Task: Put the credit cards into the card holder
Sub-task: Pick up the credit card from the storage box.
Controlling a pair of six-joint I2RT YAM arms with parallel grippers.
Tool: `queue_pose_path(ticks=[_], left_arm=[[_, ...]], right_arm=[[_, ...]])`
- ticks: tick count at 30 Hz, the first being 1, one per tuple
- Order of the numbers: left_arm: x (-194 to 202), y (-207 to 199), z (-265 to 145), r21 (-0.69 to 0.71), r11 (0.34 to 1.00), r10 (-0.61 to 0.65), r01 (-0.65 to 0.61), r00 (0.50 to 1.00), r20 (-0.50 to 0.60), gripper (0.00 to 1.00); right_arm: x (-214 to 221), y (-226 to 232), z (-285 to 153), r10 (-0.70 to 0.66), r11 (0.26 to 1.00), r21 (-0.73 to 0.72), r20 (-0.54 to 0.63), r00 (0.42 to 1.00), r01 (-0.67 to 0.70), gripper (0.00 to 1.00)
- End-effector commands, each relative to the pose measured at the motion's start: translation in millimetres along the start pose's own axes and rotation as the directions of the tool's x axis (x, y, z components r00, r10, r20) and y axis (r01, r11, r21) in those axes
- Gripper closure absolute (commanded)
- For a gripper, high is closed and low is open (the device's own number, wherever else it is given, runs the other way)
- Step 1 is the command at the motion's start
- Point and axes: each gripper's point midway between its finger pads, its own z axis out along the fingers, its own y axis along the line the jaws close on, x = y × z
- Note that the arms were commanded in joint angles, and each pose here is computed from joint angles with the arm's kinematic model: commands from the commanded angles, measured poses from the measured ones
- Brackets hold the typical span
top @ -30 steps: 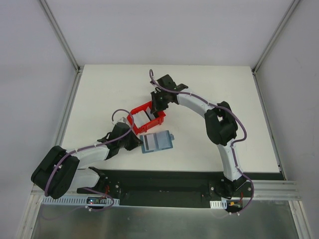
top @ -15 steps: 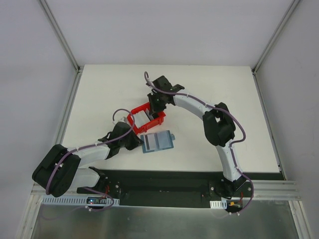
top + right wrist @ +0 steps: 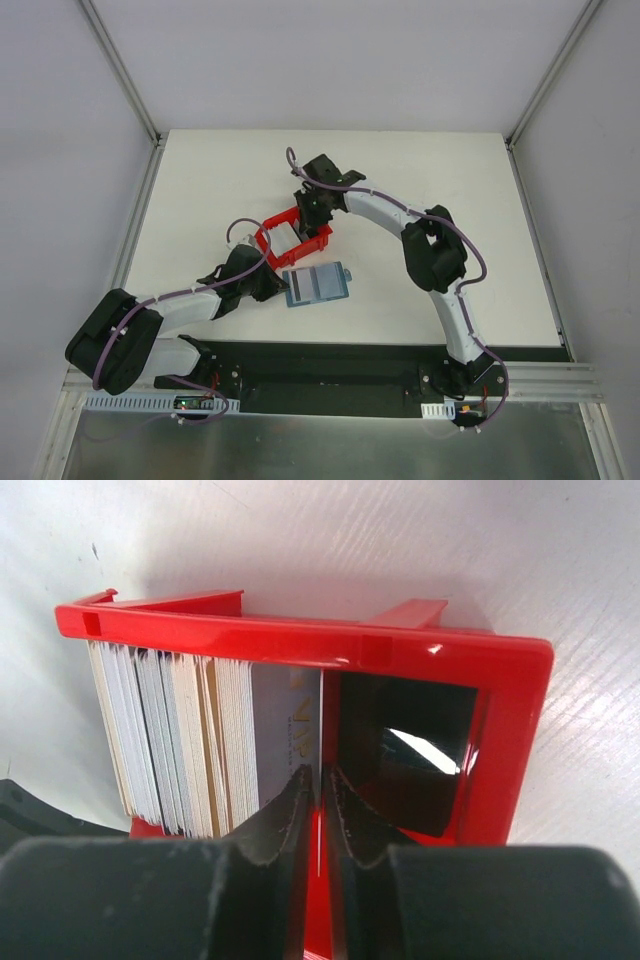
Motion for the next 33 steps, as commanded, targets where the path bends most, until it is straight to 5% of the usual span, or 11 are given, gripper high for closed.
queue_pose_path(ticks=[1, 16, 21, 33], left_arm=[[25, 54, -3, -0.185, 0.982, 0.022, -0.038, 0.996, -0.088, 1.00], [27, 55, -3, -0.182, 0.983, 0.022, -0.039, 0.995, -0.095, 1.00], [26, 55, -4, -0.181, 0.983, 0.022, -0.039, 0.995, -0.094, 1.00], [30, 52, -6, -0.147, 0.984, 0.086, -0.104, 0.988, -0.126, 1.00]], right_arm=[[-15, 12, -8, -0.031, 0.999, -0.017, 0.032, 0.999, 0.031, 0.88], [-6, 8, 1, -0.072, 0.997, 0.017, -0.019, 0.997, 0.072, 0.83], [-9, 8, 2, -0.074, 0.997, 0.021, -0.012, 0.997, 0.074, 0.96], [-68, 22, -93, -0.118, 0.993, 0.062, 0.267, 0.956, 0.105, 1.00]])
